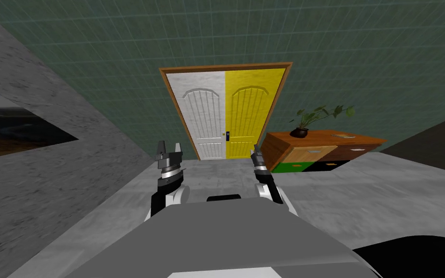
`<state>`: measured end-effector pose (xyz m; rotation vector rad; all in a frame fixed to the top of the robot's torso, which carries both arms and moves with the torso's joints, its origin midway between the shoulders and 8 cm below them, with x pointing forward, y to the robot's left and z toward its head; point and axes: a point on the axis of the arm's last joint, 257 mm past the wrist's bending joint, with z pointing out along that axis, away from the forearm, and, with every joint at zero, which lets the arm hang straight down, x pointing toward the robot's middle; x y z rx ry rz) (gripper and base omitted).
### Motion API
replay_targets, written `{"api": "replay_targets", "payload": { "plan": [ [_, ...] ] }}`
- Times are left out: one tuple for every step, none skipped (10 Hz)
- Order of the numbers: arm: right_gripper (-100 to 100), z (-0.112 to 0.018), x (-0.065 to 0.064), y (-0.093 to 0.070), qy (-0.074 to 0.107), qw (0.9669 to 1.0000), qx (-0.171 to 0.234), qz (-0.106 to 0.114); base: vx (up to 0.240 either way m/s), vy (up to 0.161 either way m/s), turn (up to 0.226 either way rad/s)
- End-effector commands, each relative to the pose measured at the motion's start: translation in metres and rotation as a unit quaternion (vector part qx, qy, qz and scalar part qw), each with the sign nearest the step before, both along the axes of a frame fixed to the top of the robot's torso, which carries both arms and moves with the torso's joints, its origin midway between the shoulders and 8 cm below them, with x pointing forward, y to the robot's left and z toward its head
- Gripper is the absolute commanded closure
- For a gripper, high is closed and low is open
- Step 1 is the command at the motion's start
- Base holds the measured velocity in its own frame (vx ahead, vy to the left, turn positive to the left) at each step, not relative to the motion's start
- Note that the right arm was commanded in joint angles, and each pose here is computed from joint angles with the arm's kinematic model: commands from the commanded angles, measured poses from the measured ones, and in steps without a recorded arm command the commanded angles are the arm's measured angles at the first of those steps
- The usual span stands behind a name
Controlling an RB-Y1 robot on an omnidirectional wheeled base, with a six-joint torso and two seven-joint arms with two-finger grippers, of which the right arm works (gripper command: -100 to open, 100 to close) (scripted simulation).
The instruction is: Pull the door open
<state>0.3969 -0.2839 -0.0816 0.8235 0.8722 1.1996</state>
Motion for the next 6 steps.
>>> {"api": "replay_targets", "payload": {
  "plan": [
    [-100, -0.011, 0.005, -0.001, 0.013, 0.9999, 0.003, 0.005, 0.183, 0.057, 0.006],
    [-100, -0.019, 0.008, -0.002, 0.021, 0.9997, 0.004, 0.007, 0.182, 0.049, 0.007],
    [-100, -0.028, 0.011, -0.004, 0.030, 0.9995, 0.006, 0.010, 0.188, 0.049, 0.009],
    [-100, -0.036, 0.013, -0.005, 0.039, 0.9991, 0.008, 0.012, 0.206, 0.040, 0.007],
    [-100, -0.041, 0.014, -0.005, 0.043, 0.9989, 0.009, 0.014, 0.179, 0.018, 0.003],
    [-100, -0.050, 0.017, -0.007, 0.053, 0.9984, 0.011, 0.016, 0.153, 0.051, 0.013]
  ]
}}
